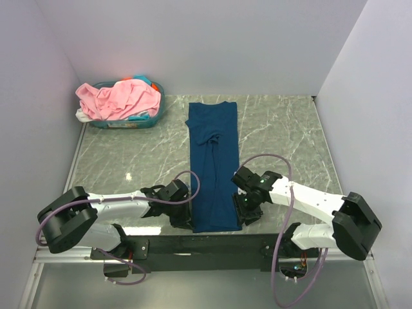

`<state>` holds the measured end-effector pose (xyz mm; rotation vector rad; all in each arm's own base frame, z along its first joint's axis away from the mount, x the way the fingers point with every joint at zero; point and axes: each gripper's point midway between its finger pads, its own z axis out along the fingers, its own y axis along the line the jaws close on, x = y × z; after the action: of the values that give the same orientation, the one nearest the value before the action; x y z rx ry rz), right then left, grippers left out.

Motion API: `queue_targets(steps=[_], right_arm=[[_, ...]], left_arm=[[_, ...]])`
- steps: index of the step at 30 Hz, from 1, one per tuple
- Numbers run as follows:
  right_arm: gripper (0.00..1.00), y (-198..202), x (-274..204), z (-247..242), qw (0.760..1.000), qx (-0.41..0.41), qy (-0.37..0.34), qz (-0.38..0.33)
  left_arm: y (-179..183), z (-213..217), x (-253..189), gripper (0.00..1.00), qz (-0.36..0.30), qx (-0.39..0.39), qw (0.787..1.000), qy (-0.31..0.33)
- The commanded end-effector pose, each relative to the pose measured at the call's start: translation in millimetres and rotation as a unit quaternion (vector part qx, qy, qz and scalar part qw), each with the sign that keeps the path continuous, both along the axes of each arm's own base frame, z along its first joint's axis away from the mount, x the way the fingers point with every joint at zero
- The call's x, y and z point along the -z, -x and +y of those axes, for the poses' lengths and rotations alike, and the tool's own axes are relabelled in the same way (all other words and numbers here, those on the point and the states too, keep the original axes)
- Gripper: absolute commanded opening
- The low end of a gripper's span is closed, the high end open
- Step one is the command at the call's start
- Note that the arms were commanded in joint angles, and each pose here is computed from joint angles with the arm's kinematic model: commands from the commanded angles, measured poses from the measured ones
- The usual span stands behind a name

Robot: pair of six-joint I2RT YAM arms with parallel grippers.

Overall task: Fold and stack the t-shirts
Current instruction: Fold the tshirt

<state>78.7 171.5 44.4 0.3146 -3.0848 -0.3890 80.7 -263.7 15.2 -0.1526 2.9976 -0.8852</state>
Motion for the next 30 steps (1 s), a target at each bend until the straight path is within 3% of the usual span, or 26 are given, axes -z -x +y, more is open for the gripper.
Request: queue_targets(steps=[1,16,19,26,30], right_arm=[[0.43,-5.8,-5.3,13.1,1.0,-0.007,-0.03,0.005],[0.44,-0.5,29.8,13.5,0.998,-0.03,-0.004,0.052],[0.4,-0.8,32.8,11.0,0.998,-0.028,0.003,0.052],[0.12,3.5,39.8,1.4,0.998,-0.019,0.023,0.056],[0.01,7.9,40.5,-1.7,0.998,-0.015,0.024,0.06]], left_arm=[[12.7,33.1,24.3,0.0,0.005,0.008,0.997,-0.072],[12.2,31.8,23.5,0.0,0.004,0.011,0.997,-0.071],[12.5,32.0,23.2,0.0,0.004,0.011,0.997,-0.072],[14.7,35.8,26.7,0.0,0.011,0.007,0.996,-0.083],[15.4,38.5,27.0,0.0,0.013,0.004,0.996,-0.088]])
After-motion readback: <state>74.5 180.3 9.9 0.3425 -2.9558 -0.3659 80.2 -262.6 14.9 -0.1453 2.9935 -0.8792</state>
